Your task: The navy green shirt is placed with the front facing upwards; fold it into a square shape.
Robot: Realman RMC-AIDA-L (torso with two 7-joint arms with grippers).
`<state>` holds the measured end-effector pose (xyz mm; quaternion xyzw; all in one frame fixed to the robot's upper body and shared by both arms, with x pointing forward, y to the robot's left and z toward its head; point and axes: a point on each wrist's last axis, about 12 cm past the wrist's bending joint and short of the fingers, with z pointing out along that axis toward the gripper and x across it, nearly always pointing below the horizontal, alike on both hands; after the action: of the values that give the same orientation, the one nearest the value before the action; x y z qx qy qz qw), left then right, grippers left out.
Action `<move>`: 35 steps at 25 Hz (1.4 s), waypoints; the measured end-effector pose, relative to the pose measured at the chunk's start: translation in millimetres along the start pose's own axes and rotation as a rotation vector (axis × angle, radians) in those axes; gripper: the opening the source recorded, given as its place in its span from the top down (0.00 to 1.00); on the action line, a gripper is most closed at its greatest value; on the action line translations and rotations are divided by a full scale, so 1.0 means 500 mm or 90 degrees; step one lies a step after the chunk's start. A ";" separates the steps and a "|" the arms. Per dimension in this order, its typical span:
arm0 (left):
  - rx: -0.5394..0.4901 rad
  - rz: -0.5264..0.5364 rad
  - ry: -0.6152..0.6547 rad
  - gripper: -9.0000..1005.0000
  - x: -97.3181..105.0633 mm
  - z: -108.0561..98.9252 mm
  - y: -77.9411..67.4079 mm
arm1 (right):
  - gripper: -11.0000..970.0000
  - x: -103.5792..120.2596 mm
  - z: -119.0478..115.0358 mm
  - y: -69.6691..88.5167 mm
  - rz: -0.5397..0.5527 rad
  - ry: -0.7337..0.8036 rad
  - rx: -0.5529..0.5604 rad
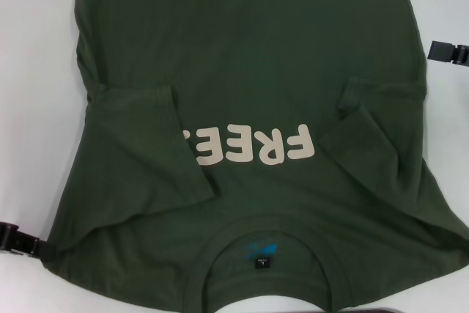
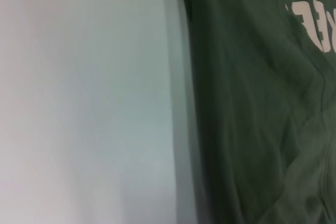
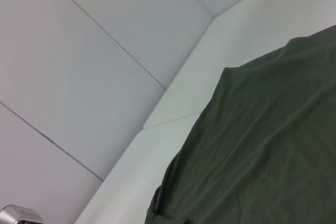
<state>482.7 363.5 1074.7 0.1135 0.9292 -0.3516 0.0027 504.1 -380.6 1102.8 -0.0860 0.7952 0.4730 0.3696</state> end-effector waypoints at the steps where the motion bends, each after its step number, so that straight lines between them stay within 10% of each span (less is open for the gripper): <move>1: 0.000 -0.001 0.000 0.89 0.001 -0.001 0.001 | 0.38 0.000 0.000 0.000 0.000 0.000 0.000; 35: -0.021 -0.006 -0.043 0.86 -0.017 -0.030 0.001 | 0.38 -0.011 -0.006 0.001 -0.005 -0.011 -0.001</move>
<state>492.1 372.1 1086.5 0.0970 0.9348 -0.3400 0.0345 506.0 -384.0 1107.6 -0.0855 0.7911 0.4731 0.3781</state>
